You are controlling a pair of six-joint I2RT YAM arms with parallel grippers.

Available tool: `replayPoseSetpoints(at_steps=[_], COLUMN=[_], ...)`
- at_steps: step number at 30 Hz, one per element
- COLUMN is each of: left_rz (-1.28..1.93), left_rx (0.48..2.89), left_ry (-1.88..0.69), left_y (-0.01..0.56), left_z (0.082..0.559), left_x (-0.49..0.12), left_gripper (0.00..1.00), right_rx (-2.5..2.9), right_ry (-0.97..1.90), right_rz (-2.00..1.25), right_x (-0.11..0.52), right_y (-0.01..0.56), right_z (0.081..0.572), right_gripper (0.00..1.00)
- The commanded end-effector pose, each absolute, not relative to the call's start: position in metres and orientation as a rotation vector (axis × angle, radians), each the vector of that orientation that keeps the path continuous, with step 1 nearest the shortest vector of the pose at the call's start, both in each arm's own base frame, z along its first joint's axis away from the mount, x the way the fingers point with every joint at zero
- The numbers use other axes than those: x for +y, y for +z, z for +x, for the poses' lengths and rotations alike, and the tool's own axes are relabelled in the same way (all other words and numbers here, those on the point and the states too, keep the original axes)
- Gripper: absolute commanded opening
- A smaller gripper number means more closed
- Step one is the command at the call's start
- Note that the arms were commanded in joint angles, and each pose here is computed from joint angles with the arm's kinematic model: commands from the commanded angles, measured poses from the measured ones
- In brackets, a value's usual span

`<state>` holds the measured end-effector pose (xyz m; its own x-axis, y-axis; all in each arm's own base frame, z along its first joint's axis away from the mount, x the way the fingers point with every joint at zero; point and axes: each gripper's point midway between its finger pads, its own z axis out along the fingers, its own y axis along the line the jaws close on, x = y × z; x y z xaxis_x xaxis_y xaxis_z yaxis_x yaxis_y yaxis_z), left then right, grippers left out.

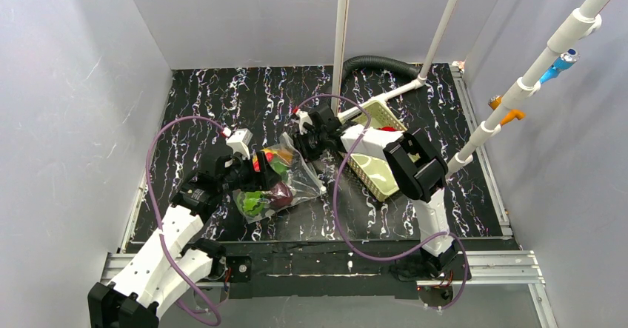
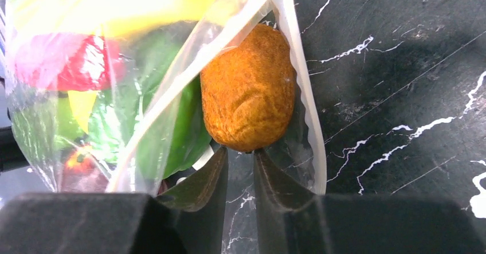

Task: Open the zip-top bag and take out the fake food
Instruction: Pick up the fake fruit from the zipper food storage bag.

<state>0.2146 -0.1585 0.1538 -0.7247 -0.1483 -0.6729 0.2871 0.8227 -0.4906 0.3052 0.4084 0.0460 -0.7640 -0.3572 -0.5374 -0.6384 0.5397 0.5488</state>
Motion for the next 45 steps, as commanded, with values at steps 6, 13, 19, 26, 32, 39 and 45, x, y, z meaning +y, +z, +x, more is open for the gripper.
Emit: replayPoseSetpoints(at_steps=[6,13,19,26,32,39,45], left_rz=[0.116,0.139,0.147,0.108,-0.027,-0.108,-0.104], left_rx=[2.261,2.251,2.229,2.193,2.256,2.363,2.501], left_ry=[-0.732,-0.718,-0.746,-0.889,-0.572,-0.343,-0.456], left_y=[0.153,0.158,0.167,0.175,0.168,0.136,0.092], left_z=[0.217,0.223,0.23,0.232,0.271,0.349,0.381], left_x=[-0.155,-0.156,-0.162,-0.18,-0.147,-0.109,-0.115], left_gripper=[0.69,0.72,0.72,0.89,0.88,0.51,0.43], right_rx=[2.297,2.275,2.256,2.197,2.211,2.225,2.217], right_ry=[1.159,1.17,1.19,1.254,1.292,1.336,1.348], right_rz=[-0.853,-0.847,-0.837,-0.844,-0.831,-0.828,-0.854], right_x=[0.413,0.403,0.39,0.393,0.398,0.409,0.416], right_y=[0.08,0.089,0.098,0.113,0.112,0.109,0.109], right_z=[0.309,0.305,0.303,0.306,0.306,0.311,0.315], right_gripper=[0.15,0.03,0.01,0.23,0.4,0.42,0.43])
